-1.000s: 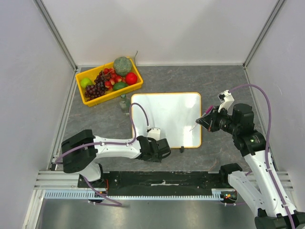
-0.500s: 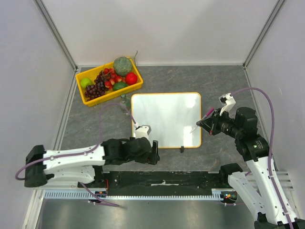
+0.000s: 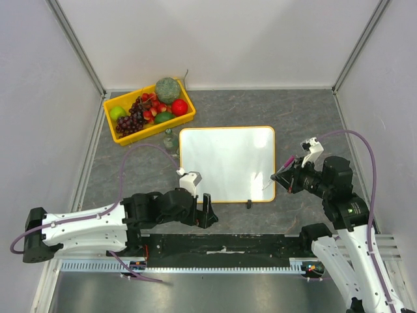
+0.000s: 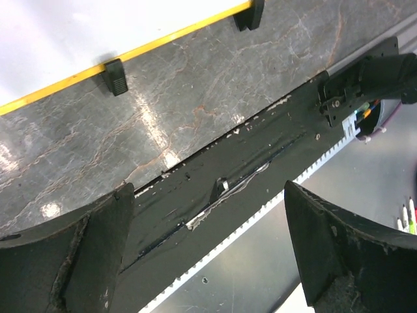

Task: Write a sentence on the whiteboard
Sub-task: Hold the whiteboard at the center of the board.

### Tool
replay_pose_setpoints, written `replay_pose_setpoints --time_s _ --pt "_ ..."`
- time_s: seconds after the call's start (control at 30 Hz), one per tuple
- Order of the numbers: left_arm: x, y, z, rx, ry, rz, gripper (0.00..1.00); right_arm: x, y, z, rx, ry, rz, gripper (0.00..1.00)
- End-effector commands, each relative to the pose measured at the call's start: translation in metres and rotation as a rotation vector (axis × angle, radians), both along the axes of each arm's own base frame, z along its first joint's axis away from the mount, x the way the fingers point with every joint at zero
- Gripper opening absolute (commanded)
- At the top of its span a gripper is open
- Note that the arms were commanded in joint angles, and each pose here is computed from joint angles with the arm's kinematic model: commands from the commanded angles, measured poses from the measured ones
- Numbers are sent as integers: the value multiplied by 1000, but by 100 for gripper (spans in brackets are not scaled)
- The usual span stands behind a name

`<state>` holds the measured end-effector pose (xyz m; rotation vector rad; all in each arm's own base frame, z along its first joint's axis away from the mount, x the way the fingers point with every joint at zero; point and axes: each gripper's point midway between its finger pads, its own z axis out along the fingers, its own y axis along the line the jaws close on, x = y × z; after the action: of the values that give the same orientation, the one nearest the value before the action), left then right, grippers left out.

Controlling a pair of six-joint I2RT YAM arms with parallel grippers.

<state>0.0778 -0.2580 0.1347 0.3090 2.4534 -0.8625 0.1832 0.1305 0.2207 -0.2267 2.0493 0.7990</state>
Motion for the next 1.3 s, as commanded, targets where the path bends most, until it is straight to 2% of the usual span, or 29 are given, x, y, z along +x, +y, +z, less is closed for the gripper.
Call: replay_pose_setpoints --time_s 0.0,0.13,0.27,0.47,0.63,0.93,1.03,1.13,1.27 --pt "3 -17 5 -42 -48 -90 100 -2 -2 -3 -7 -6 -6 0" --pt "12 -26 5 -66 -49 -136 100 -2 -4 0 -7 -23 -19 0" --pt "26 -30 4 -130 11 -172 99 1 -2 1 -4 -34 -11 0" --pt "67 -13 22 -182 -16 -127 99 15 2 6 16 -76 -8 0" --pt "99 19 40 -206 -54 -45 100 28 6 13 44 -117 -10 0" --pt "141 80 39 -237 -58 139 98 52 20 27 109 -167 25 0" --pt "158 97 40 -275 -69 251 98 59 23 34 129 -190 29 0" --pt "172 99 37 -341 -97 290 97 67 31 38 162 -197 39 0" --pt "187 97 31 -346 -141 270 96 73 53 53 202 -239 78 0"
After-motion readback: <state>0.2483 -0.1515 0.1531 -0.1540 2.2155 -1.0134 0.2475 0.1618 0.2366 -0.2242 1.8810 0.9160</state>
